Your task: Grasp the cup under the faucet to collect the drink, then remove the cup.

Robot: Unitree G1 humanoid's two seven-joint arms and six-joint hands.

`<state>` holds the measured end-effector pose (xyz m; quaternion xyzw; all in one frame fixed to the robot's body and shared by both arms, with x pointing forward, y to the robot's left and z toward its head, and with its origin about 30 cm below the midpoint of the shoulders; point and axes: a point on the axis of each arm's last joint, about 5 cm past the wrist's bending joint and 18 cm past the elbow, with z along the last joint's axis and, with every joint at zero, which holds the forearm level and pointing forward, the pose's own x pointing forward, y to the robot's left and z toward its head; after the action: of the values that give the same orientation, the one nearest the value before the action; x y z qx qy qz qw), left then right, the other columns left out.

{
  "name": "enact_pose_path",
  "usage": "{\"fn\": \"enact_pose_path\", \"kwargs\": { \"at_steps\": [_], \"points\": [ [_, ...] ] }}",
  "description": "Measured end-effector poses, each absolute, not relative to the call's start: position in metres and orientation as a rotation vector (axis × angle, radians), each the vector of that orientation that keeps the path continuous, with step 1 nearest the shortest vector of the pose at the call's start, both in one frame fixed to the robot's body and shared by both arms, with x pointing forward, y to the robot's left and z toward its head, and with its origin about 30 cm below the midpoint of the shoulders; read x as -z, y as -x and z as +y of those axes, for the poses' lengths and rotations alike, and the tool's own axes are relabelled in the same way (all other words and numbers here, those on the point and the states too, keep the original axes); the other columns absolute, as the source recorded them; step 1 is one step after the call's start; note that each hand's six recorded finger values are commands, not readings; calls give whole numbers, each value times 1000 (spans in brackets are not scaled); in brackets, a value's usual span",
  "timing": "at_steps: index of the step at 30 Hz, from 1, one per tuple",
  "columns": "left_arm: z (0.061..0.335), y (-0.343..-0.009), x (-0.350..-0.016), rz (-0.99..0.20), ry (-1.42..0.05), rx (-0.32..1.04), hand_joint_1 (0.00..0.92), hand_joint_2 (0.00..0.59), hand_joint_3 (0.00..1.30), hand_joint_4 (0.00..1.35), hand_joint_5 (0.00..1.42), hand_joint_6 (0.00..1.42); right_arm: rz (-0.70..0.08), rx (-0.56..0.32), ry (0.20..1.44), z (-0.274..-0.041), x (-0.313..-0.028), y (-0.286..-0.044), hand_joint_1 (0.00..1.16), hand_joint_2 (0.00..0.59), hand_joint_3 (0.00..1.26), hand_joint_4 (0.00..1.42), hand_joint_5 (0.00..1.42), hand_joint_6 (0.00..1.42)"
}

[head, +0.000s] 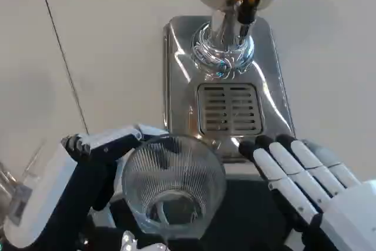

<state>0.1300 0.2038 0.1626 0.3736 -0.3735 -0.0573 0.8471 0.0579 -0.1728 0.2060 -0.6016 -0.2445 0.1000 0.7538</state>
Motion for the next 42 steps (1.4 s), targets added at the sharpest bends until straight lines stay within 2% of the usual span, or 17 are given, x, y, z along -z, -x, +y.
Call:
{"fn": "enact_pose_path", "kwargs": {
  "at_steps": [23,34,42],
  "points": [
    [199,-134,-159,-713,-780,57,538,39,1240,1285,1424,1424,-512,-198,1293,-168,-206,-63,231,556,0,0,0,48],
    [196,-170,-168,-715,-802,-45,544,41,1240,1285,1424,1424,-487,-143,1300,-171,-208,-62,239,551,0,0,0,48],
    [181,-201,-163,-709,-791,-37,545,42,1241,1285,1424,1424,-482,-123,1292,-171,-209,-62,243,550,0,0,0,48]
  ]
}}
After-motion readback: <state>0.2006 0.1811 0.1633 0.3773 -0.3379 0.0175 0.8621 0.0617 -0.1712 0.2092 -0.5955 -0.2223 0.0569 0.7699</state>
